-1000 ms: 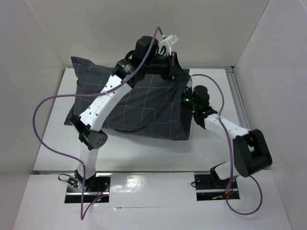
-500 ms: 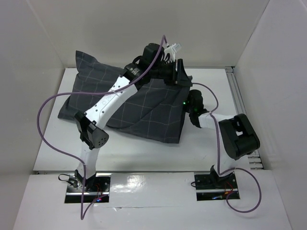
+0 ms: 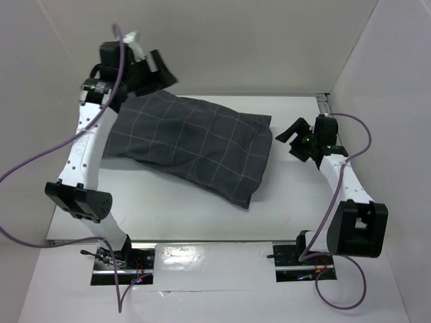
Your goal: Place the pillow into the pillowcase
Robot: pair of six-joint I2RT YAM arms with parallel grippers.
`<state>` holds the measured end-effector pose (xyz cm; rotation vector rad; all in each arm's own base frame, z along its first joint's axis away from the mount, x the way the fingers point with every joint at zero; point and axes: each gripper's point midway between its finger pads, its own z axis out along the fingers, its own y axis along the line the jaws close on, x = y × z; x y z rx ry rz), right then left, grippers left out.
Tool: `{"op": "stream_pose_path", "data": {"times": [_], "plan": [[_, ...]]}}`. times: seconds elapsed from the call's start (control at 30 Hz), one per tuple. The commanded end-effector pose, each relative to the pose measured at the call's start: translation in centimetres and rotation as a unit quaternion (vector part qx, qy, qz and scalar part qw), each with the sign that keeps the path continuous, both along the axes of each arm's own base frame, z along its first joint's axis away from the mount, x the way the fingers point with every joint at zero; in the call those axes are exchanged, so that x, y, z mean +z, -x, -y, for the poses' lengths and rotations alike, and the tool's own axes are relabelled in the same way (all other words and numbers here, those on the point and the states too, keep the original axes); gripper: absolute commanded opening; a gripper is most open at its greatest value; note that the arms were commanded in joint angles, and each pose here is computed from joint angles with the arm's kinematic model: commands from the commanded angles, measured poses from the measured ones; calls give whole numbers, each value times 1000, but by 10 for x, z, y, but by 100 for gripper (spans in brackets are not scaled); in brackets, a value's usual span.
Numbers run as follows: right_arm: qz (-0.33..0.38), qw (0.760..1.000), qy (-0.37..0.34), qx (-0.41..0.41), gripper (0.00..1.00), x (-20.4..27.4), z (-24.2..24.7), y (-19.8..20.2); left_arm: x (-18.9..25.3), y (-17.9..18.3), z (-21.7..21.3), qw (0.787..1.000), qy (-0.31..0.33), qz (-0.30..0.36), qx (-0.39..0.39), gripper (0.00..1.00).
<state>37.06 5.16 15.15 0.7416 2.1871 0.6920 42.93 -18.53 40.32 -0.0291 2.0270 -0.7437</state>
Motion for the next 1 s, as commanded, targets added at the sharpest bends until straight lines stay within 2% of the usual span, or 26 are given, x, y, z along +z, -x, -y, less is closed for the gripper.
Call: {"op": "stream_pose_path", "data": {"times": [0.0,0.1,0.2,0.27,0.33,0.43,0.5,0.57,0.6,0.63,0.67,0.7,0.77,0.8,0.97], "plan": [[-9,997,78,3,88,26,22,20,-67,-11,-105,979,-78,-97,164,92],[4,994,108,-14,91,54,34,16,-102,-9,-159,958,-87,-147,229,92],[84,988,121,52,92,97,-5,4,-133,-3,-193,937,-91,-189,278,92],[101,978,118,139,96,104,-64,8,-144,1,-210,927,-98,-203,299,92],[80,962,135,225,97,91,-121,16,-161,2,-226,917,-93,-221,319,94],[30,943,132,304,99,48,-175,34,-184,5,-231,914,-75,-243,316,94],[12,939,120,321,99,28,-192,40,-201,0,-224,917,-64,-256,299,94],[-3,936,102,338,95,2,-207,44,-224,3,-217,914,-52,-285,285,84],[-19,938,97,332,85,-15,-207,45,-235,6,-209,915,-41,-300,268,76],[-25,938,98,333,74,-20,-207,44,-244,7,-207,912,-39,-312,264,76],[-37,943,99,316,61,-28,-194,38,-248,10,-207,910,-40,-317,263,67],[-38,947,103,303,33,-29,-186,32,-254,13,-201,909,-43,-325,257,54],[-35,960,119,250,9,-23,-152,13,-255,16,-196,910,-45,-326,252,22],[-30,965,124,231,0,-18,-140,6,-259,19,-194,909,-43,-333,248,0],[-2,973,188,137,0,20,-61,-28,-256,40,-174,915,-48,-337,216,0]]}}
